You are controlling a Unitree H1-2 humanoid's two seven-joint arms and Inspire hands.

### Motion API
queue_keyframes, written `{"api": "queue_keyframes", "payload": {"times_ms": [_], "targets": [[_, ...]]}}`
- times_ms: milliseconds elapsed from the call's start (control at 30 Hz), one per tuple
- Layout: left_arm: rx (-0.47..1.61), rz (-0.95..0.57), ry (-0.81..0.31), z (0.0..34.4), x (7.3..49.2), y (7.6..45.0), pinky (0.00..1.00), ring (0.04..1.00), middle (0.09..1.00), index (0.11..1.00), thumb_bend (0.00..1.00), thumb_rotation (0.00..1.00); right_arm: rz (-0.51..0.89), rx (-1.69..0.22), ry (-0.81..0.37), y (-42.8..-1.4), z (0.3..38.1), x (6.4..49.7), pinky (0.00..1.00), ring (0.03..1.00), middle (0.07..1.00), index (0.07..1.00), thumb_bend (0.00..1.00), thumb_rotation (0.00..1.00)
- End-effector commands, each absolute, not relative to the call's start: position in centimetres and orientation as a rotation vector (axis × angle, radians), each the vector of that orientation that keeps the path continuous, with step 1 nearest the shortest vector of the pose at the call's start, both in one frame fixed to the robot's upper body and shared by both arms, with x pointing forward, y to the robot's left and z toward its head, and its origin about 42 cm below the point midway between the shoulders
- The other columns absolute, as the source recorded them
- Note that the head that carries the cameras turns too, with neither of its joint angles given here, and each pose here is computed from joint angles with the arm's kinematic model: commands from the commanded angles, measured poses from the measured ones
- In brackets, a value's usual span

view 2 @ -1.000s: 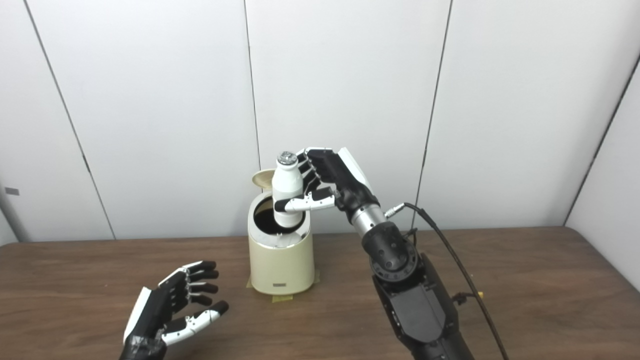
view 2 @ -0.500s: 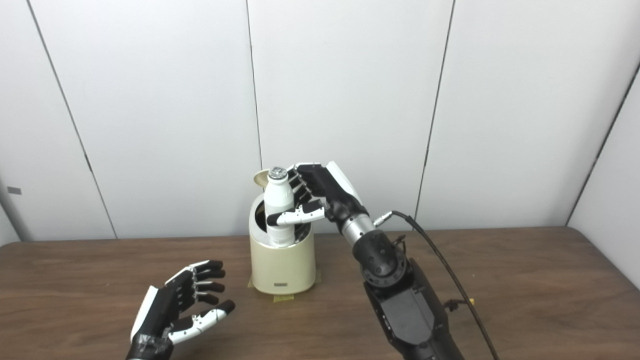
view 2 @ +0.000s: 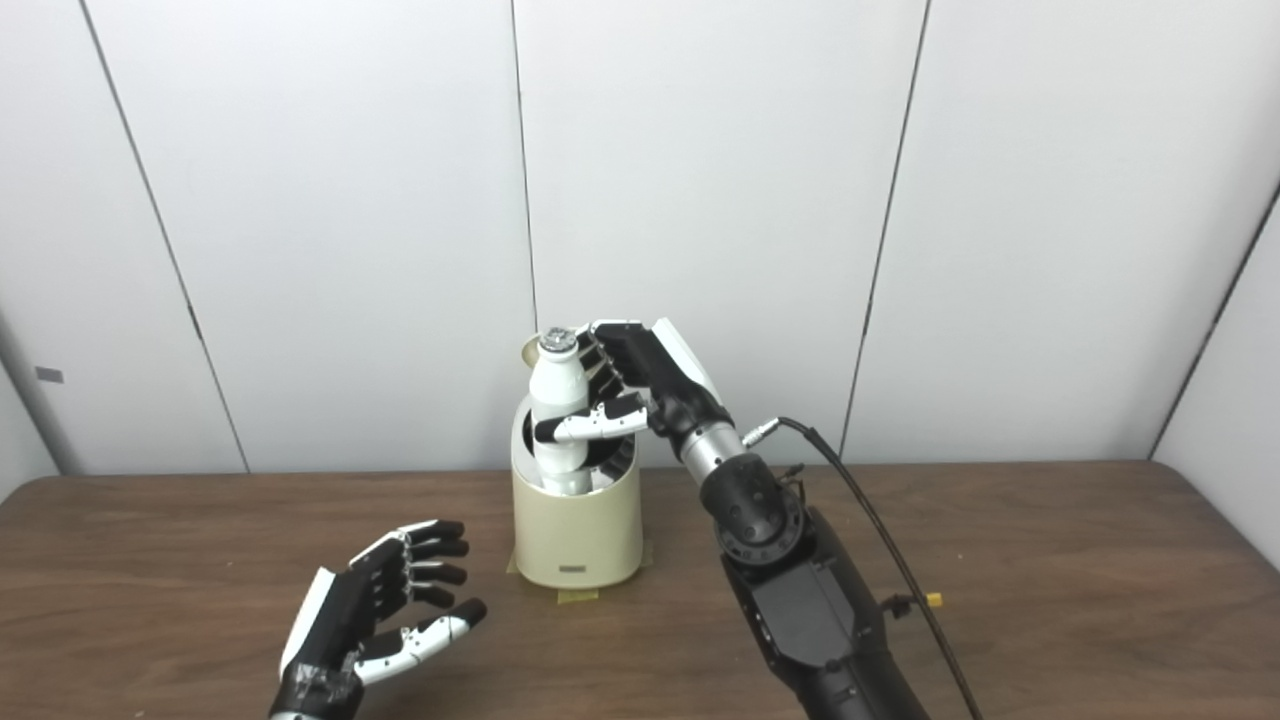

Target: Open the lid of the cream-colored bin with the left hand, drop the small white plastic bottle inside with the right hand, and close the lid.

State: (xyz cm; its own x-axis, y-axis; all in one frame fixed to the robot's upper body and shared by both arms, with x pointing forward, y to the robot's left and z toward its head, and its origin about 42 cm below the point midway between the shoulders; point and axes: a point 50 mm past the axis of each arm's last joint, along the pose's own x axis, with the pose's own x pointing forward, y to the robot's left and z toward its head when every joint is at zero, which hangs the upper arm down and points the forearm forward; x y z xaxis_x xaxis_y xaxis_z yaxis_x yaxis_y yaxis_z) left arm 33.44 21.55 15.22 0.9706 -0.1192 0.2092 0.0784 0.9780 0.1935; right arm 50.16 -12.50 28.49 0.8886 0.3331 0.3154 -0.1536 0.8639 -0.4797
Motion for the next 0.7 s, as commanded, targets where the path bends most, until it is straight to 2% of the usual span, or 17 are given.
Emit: {"api": "queue_keyframes", "payload": {"times_ms": [0, 533, 633, 667], "targets": [[0.178, -0.104, -0.310, 17.48, 34.30, 20.95, 0.59, 0.649, 0.716, 0.744, 0.69, 0.07, 0.237, -0.456, -0.548, -12.07, 32.56, 50.81, 0.33, 0.390, 0.479, 0.538, 0.51, 0.00], [0.178, -0.114, -0.316, 17.73, 33.99, 20.92, 0.59, 0.652, 0.712, 0.740, 0.69, 0.07, 0.219, -0.460, -0.601, -12.47, 32.75, 51.07, 0.33, 0.407, 0.494, 0.540, 0.49, 0.00], [0.181, -0.114, -0.315, 17.76, 33.97, 20.96, 0.59, 0.652, 0.711, 0.739, 0.69, 0.08, 0.276, -0.495, -0.576, -12.75, 32.82, 51.00, 0.36, 0.432, 0.489, 0.518, 0.50, 0.00], [0.182, -0.115, -0.315, 17.79, 33.95, 20.97, 0.59, 0.651, 0.712, 0.739, 0.69, 0.08, 0.308, -0.518, -0.558, -12.84, 32.82, 51.00, 0.41, 0.439, 0.507, 0.501, 0.51, 0.00]]}}
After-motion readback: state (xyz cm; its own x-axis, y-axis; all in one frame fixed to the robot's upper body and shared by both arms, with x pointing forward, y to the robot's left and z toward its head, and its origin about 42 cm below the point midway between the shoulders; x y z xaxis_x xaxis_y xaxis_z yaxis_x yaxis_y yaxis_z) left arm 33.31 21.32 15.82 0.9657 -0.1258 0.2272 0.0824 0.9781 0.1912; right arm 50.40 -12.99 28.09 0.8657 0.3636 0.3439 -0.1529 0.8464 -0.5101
